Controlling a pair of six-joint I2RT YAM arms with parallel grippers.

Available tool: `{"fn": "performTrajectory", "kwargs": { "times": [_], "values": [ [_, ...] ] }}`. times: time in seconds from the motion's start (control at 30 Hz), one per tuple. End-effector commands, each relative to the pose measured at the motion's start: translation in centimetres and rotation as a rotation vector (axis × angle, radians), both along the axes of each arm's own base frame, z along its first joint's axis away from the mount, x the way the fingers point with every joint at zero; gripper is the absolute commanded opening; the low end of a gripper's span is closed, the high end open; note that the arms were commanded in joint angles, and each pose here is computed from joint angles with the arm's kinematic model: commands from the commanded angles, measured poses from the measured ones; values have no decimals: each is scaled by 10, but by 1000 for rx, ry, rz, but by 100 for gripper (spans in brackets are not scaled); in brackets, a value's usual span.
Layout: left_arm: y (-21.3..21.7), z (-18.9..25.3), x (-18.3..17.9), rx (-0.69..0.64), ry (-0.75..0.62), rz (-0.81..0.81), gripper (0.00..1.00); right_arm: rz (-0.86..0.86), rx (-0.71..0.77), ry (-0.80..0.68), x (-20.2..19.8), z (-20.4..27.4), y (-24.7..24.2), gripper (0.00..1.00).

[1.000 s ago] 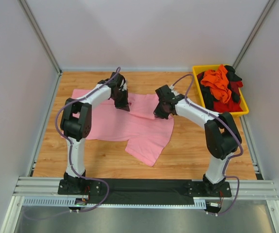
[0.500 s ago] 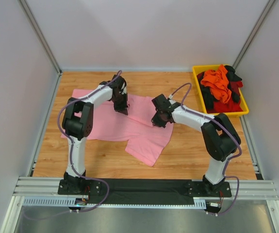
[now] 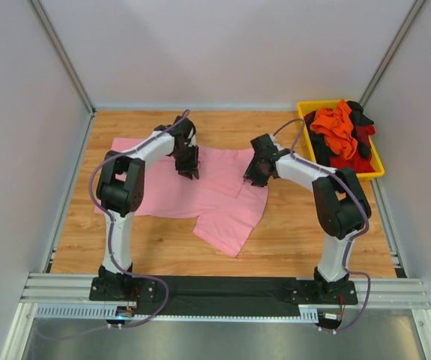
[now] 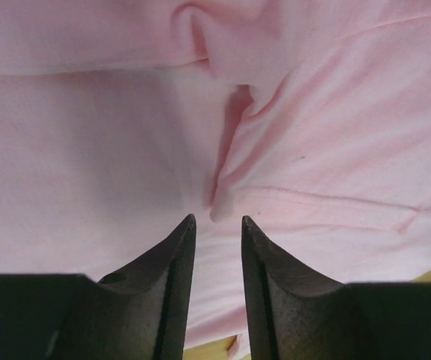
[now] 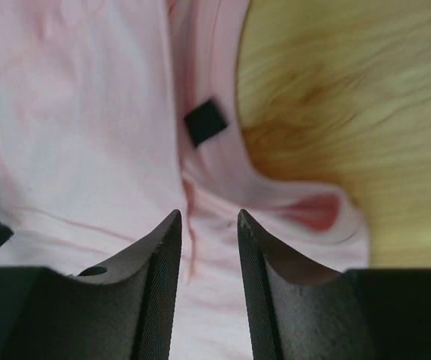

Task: Fold and stack the t-shirts
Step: Fold the tshirt

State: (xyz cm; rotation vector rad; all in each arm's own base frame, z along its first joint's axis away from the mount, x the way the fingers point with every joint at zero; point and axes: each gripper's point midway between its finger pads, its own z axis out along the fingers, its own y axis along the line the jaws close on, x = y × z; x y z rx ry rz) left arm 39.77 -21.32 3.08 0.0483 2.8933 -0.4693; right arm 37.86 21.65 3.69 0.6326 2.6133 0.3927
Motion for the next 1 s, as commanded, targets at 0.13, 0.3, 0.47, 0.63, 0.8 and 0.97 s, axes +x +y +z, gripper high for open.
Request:
{"fn": "performTrajectory", "kwargs": {
  "times": [0.13, 0.3, 0.47, 0.63, 0.8, 0.97],
  "values": [
    [26, 79, 40, -27, -191, 44, 39, 107, 77, -166, 75, 30, -33, 35],
    [85, 69, 74, -16, -179, 182, 39, 176, 59, -215, 101, 22, -56, 34],
    [131, 48, 96, 7, -155, 275, 39, 250, 71, -195, 118, 5, -62, 35],
    [164, 19, 104, 40, -113, 342, 39, 281, 34, -178, 127, -11, -65, 35],
    [183, 0, 108, 69, -85, 390, 39, 226, -48, -107, 133, -28, -86, 0],
    [188, -5, 115, 98, -98, 416, 40, 82, -111, -100, 143, -29, -116, 0]
  ]
}}
